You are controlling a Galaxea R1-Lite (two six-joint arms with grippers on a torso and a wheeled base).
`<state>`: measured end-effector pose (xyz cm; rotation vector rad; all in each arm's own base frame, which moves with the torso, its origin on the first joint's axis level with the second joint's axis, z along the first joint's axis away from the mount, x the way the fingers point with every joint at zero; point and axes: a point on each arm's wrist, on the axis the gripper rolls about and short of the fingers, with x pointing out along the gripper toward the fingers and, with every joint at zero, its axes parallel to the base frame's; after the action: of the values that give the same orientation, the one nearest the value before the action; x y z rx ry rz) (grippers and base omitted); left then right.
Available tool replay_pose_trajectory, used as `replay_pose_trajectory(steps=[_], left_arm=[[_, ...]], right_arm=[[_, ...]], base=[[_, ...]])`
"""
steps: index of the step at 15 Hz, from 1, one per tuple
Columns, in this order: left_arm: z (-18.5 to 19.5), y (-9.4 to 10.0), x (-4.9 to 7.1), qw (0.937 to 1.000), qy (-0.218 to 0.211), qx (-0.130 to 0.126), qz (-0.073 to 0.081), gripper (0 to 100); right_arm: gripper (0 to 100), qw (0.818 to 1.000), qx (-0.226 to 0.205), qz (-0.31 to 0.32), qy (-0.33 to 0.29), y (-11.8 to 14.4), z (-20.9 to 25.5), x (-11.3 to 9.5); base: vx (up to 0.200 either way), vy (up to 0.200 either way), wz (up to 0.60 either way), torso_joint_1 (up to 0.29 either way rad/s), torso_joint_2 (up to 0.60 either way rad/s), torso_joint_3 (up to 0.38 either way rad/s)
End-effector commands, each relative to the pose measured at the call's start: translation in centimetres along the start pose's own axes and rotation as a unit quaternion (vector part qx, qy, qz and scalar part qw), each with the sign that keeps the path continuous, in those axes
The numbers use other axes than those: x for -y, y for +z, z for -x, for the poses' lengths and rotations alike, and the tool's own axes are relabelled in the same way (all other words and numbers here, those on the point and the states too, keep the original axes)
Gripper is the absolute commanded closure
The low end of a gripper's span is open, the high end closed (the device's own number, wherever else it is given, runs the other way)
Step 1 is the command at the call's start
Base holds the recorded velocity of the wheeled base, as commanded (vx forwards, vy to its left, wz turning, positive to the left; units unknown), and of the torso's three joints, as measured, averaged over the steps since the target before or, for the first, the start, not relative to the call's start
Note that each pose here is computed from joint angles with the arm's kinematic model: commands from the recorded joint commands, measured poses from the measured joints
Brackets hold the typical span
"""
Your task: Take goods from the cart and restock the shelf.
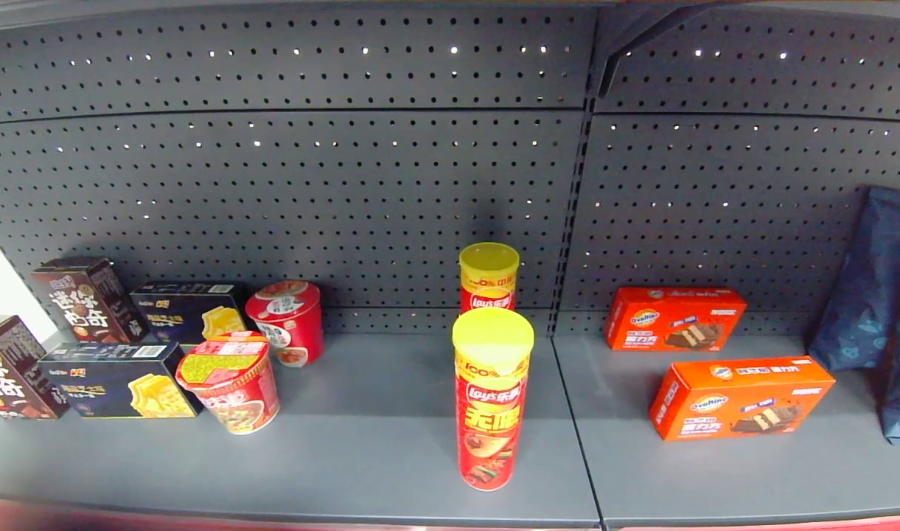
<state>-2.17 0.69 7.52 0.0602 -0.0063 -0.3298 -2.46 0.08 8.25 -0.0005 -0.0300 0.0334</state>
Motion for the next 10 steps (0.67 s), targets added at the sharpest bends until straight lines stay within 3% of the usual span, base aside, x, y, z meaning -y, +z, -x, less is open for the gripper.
replay_pose_trajectory(steps=[1,10], left_arm=[[0.00,0.00,-0.01,1.0000,0.000,0.000,-0.001,0],[0.00,0.00,0.00,1.0000,-0.001,0.000,0.002,0]], right_arm=[[0,1.000,0.000,0.000,0.000,0.01,0.00,0.00],[0,1.000,0.000,0.000,0.000,0.01,-0.01,0.00]], base=[[0.000,0.000,0.00,0.000,0.00,0.000],[0.000,0.000,0.00,0.000,0.00,0.000]])
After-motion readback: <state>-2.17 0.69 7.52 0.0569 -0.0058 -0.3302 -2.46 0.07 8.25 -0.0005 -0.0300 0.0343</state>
